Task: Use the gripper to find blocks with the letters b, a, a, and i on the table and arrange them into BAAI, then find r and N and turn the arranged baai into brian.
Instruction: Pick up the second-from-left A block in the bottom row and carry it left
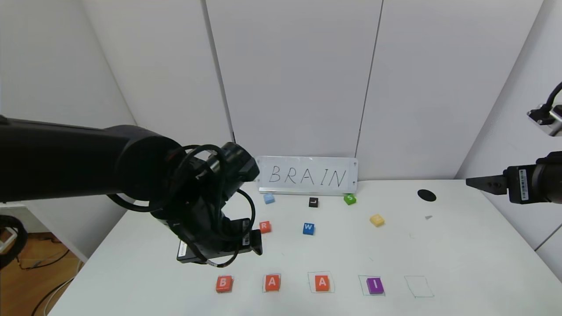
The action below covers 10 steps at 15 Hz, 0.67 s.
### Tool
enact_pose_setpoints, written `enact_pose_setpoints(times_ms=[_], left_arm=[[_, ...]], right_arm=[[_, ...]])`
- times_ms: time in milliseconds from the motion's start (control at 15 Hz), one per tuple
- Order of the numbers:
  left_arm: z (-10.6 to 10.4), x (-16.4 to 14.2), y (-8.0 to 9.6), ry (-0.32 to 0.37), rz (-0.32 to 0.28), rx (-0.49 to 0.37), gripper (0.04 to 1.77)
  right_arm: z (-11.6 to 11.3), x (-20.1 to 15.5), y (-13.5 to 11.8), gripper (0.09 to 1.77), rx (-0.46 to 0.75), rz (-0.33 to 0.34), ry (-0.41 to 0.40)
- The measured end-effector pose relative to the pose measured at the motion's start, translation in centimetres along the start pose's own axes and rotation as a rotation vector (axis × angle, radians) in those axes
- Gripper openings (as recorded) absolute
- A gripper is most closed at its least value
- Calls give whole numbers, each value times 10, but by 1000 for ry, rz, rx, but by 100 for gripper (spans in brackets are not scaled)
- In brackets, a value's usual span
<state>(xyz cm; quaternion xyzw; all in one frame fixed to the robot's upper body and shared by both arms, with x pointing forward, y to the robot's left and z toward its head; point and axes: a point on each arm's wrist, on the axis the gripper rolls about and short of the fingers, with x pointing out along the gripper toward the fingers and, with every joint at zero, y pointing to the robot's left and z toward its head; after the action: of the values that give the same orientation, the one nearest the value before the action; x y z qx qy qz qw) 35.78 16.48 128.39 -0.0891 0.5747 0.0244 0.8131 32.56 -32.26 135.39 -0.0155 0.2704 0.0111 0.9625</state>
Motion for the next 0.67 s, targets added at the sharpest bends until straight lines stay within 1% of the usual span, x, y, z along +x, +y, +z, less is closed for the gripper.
enact_pose_setpoints(times_ms=[200, 333, 467, 533, 667], left_arm=[[-7, 17, -15, 10, 12, 13, 172], [-10, 25, -19, 20, 22, 23, 172], [-10, 41, -30, -25, -10, 11, 172], [-14, 51, -33, -29, -6, 10, 172], [-20, 66, -37, -20, 30, 27, 172]], right_arm=[[0, 0, 0, 171, -1, 1, 1], [0, 1, 0, 171, -1, 0, 2], [-1, 1, 1, 171, -3, 3, 6], [-1, 2, 2, 171, -5, 5, 8], [-2, 2, 3, 171, -9, 11, 11]])
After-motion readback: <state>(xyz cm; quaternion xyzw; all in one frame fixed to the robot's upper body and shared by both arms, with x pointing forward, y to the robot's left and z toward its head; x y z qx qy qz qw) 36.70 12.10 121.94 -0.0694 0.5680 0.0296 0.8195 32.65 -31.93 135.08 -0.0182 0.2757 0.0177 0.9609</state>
